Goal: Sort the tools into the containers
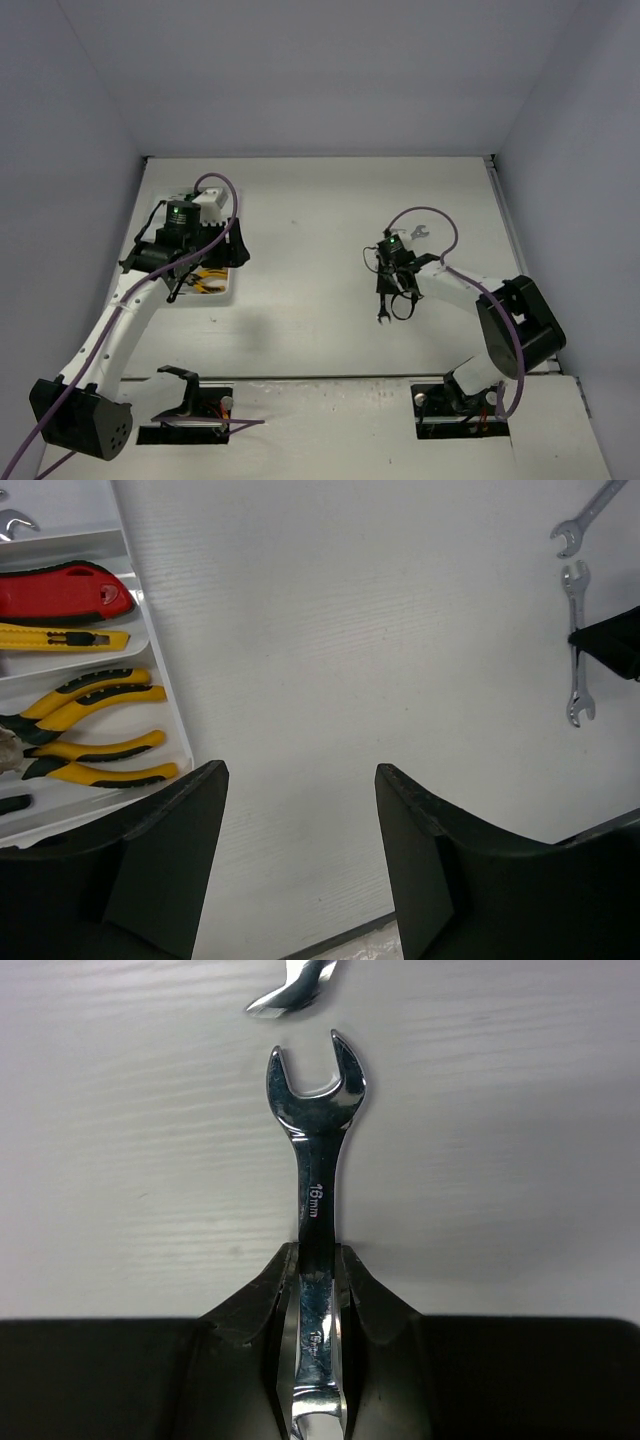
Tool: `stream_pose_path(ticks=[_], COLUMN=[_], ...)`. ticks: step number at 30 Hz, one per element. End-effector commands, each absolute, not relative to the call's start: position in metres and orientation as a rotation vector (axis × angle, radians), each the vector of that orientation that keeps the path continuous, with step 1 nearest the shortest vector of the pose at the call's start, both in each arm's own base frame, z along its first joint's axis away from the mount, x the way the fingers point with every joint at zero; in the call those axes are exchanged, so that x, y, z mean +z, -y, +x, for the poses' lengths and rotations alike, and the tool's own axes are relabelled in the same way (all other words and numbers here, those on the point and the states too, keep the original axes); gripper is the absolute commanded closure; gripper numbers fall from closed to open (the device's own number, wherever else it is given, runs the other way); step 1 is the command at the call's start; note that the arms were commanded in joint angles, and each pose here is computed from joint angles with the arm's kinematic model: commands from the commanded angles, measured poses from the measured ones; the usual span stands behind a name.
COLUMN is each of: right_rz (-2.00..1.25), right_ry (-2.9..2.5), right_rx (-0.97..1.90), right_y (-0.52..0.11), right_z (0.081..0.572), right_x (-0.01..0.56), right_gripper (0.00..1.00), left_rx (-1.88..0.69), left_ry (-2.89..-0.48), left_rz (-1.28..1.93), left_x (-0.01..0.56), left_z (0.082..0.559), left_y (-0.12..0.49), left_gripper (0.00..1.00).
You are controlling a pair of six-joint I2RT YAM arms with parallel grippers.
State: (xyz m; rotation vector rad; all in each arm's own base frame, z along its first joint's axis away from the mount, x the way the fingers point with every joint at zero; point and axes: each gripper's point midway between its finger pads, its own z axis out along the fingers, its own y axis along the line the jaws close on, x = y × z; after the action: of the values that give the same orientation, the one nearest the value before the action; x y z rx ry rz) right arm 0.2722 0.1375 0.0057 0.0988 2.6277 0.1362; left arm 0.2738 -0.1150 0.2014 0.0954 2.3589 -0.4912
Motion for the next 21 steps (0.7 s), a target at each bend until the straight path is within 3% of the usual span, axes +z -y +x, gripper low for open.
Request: stream_pose_path(ticks=[1,13,21], right_rz=[-0.047,-0.374,-0.495], right_ry=[-2.722,-2.451,-2.35], right_rx=[0.211,0.404,0.499], right_y=[-0.176,-0.256,-0.285], right_z=[0.236,0.253,0.248], right_x=[-0.002,0.071,0.091], right_gripper=[1.0,1.0,1.0], left_rx=[-0.62,-0.942,-1.087], left_ry=[-2.317,-2.29,-2.222], left_rz=[0.117,0.018,-0.06], left_x=[0.214,0.203,0.193], left_z=[0.272,0.254,0.271], left_y=[0.134,0.209,0.251], left_gripper=[0.42,0.42,0.42])
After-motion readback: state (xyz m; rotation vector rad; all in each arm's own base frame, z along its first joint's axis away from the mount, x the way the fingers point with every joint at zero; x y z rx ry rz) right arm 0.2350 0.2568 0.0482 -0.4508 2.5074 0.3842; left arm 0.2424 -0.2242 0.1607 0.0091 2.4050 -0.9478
